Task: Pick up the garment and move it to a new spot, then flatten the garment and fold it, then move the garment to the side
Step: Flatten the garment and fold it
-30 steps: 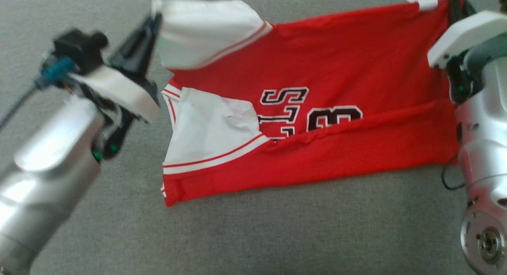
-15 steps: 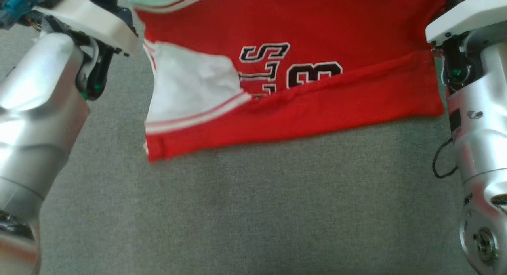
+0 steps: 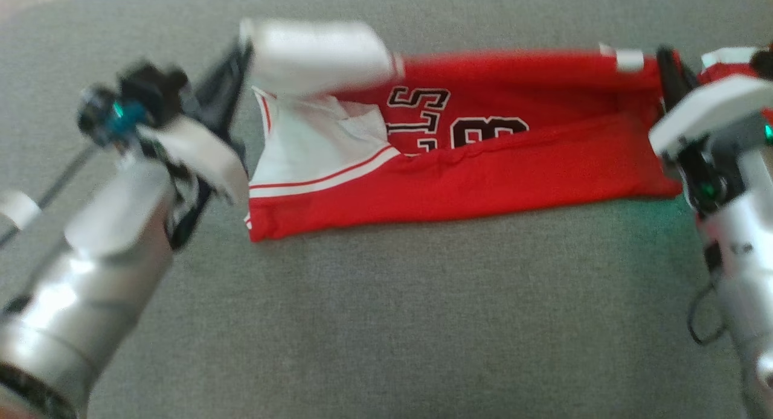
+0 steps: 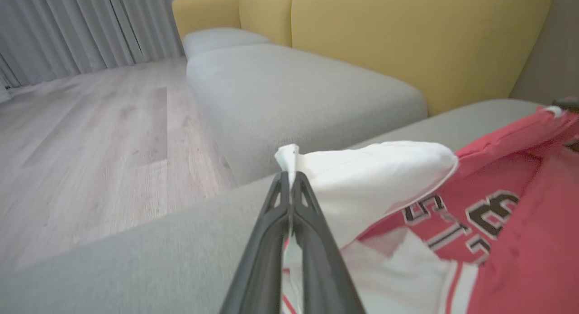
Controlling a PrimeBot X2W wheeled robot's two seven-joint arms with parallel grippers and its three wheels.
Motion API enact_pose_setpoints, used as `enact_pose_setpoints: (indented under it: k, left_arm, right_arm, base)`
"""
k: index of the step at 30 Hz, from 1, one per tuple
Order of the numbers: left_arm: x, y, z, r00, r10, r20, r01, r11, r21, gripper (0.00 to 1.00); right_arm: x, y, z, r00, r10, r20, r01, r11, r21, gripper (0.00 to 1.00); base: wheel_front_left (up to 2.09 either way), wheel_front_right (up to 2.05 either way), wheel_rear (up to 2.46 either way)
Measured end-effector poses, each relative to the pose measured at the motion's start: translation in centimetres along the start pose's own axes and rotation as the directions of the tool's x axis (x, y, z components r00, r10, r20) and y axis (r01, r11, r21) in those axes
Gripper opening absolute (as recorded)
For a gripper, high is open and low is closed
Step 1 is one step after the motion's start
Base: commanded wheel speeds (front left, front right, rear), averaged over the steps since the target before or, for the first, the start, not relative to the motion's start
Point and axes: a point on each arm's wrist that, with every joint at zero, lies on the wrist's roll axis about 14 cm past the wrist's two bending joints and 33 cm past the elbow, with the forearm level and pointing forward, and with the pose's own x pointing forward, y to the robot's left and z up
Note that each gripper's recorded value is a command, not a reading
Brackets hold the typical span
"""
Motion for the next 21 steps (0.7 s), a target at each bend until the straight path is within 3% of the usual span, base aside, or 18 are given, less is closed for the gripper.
enact_pose_setpoints:
  k: [6,12,16,21]
  left_arm:
    - [-3.8,-2.1,-3.9,0.988,-0.055,-0.143,0.054,0.998,-0.01,0.0]
    - [-7.5,-4.8,-7.8,0.942,-0.128,-0.309,0.134,0.991,0.0,0.0]
    - [-8.7,-6.6,-9.6,0.917,-0.16,-0.365,0.158,0.987,-0.035,0.0]
    - [-9.0,-6.5,-10.0,0.904,-0.144,-0.403,0.148,0.989,-0.021,0.0]
  right_arm:
    - [-2.5,-1.8,-2.6,0.99,-0.012,-0.144,0.008,1.0,-0.028,0.0]
    - [-4.8,-2.8,-4.9,0.961,-0.023,-0.277,-0.016,0.991,-0.136,0.0]
    - [-5.8,-3.6,-5.5,0.947,-0.042,-0.317,-0.017,0.983,-0.182,0.0]
    - [-6.2,-3.3,-6.1,0.934,-0.037,-0.355,-0.041,0.977,-0.21,0.0]
  base:
    - [0.0,0.0,0.0]
    - [0.0,0.0,0.0]
    - [0.0,0.0,0.0]
    - [0.0,0.0,0.0]
